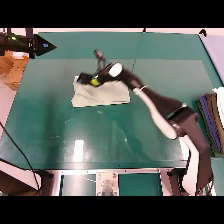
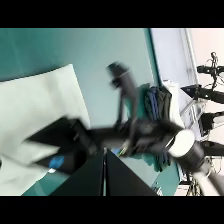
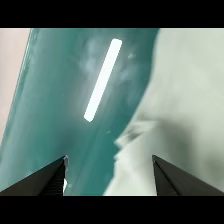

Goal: Fold the shirts.

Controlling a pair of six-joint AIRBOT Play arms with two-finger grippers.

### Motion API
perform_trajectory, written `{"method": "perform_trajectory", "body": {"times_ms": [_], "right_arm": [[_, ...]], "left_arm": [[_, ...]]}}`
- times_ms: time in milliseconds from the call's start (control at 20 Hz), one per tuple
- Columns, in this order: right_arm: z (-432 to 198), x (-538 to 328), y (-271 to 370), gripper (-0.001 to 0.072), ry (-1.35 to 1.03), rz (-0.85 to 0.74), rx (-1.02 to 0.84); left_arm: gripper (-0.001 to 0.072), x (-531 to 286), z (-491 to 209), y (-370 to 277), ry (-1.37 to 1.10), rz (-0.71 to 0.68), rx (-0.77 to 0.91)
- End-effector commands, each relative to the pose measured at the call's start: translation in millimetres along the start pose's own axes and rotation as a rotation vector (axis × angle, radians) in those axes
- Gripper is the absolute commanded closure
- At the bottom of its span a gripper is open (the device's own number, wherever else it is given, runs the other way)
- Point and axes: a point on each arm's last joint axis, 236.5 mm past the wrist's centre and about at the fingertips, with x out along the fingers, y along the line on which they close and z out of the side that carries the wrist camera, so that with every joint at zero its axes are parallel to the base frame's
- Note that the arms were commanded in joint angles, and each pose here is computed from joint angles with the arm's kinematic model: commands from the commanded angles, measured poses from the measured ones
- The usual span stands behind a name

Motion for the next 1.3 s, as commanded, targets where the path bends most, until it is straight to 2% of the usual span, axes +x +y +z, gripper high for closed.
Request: {"method": "perform_trajectory", "body": {"times_ms": [0, 150, 300, 450, 600, 850, 900, 950, 1050, 1100, 1250], "right_arm": [[57, -98, -48, 0.0121, -0.046, -0.094, -0.015], [82, -172, -123, 0.0121, -0.074, -0.166, 0.163], [55, -191, -193, 0.0121, -0.021, -0.225, 0.318], [17, -180, -233, 0.012, 0.046, -0.255, 0.413], [-12, -151, -240, 0.0121, 0.114, -0.22, 0.487], [-44, -85, -212, 0.0134, 0.201, -0.118, 0.513], [-49, -76, -206, 0.0214, 0.215, -0.105, 0.517], [-52, -69, -199, 0.0387, 0.222, -0.083, 0.496], [-43, -68, -182, 0.0634, 0.209, -0.018, 0.48], [-33, -72, -175, 0.0696, 0.193, -0.001, 0.46], [24, -110, -141, 0.0697, 0.077, 0.028, 0.352]], "left_arm": [[0.0678, -1, 0, 3, -0.005, 0.004, 0.014], [0.0678, -1, 2, 4, -0.013, 0.006, 0.014], [0.0678, -1, 3, 3, -0.017, 0.004, 0.013], [0.0678, -1, 3, 3, -0.017, 0.004, 0.013], [0.0678, -1, 3, 3, -0.016, 0.004, 0.013], [0.0678, -1, 3, 3, -0.016, 0.003, 0.013], [0.0678, -1, 3, 3, -0.015, 0.003, 0.013], [0.0678, -1, 3, 3, -0.015, 0.003, 0.013], [0.0678, -1, 2, 3, -0.01, 0.002, 0.013], [0.0678, -1, 1, 3, -0.006, 0.001, 0.013], [0.0678, -1, 0, 3, -0.005, 0.001, 0.012]]}}
